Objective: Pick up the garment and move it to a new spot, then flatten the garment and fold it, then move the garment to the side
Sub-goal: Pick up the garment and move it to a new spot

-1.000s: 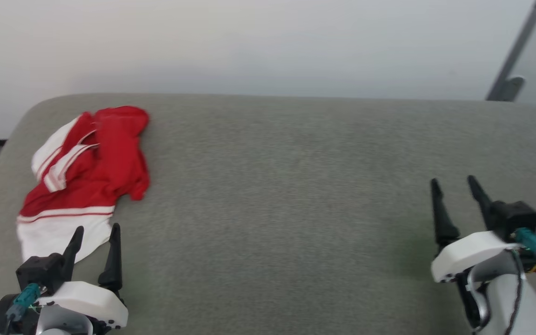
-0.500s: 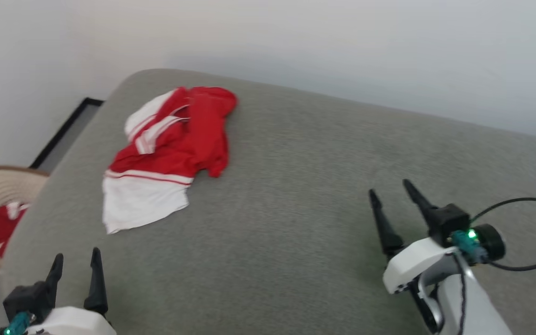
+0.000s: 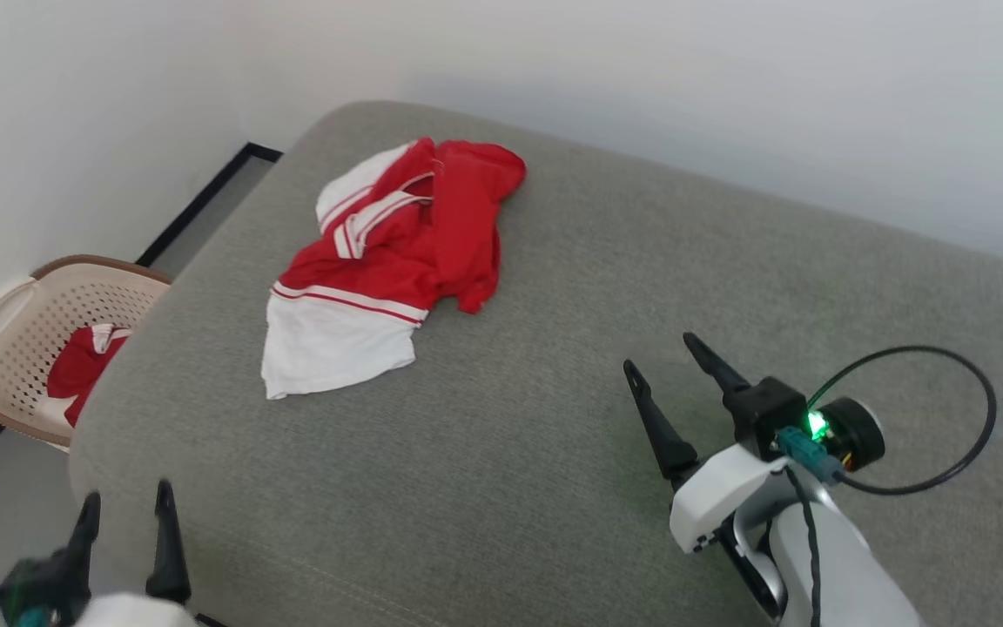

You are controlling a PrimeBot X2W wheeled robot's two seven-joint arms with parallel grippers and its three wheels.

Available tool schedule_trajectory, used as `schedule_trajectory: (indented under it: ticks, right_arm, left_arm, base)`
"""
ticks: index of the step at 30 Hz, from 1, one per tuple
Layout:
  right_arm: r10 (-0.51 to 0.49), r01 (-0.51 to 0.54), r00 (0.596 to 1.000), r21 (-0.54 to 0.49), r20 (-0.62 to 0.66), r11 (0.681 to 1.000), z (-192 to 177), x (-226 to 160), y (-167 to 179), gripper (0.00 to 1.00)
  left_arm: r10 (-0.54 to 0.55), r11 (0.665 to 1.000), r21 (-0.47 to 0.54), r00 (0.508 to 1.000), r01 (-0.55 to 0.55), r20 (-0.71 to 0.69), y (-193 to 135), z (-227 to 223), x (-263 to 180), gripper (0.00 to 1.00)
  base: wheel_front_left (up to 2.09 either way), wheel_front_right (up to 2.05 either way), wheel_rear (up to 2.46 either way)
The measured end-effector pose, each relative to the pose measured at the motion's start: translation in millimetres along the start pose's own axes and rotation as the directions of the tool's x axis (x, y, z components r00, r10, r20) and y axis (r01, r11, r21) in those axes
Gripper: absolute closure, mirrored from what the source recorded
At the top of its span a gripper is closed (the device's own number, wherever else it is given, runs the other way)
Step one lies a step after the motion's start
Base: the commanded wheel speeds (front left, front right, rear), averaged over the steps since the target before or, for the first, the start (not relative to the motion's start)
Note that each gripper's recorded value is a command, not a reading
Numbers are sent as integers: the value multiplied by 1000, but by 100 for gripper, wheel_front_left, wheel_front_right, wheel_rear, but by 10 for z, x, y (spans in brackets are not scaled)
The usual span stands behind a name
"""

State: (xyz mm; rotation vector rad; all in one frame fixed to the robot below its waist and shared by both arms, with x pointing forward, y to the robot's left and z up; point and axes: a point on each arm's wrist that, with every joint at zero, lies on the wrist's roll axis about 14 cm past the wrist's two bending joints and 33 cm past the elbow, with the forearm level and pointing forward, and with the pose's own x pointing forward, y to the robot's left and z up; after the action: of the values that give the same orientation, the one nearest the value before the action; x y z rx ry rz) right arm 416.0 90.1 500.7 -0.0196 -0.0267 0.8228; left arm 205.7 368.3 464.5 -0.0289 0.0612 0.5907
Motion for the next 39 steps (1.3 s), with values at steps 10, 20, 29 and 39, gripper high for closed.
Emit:
schedule_trajectory:
  ticks: [10,20,29,39]
  right_arm:
    - [-62,62,998,-3,-15,998,-207,186,-448,0]
    - [-186,187,981,28,-49,982,-583,106,-1085,0]
    - [-299,302,950,25,-92,953,-840,-232,-1510,0]
    - [-351,354,929,8,-122,935,-982,-443,-1668,0]
  left_arm:
    - [-311,936,198,948,292,68,-815,601,1097,0]
    - [-428,809,296,854,508,-295,-1354,183,2200,0]
    - [-281,825,232,731,515,-622,-1345,-463,2623,0]
    - [-271,837,157,648,524,-712,-1499,-851,2675,100]
  base:
    - [0,0,0]
    - [0,0,0]
    - [0,0,0]
    - [0,0,0]
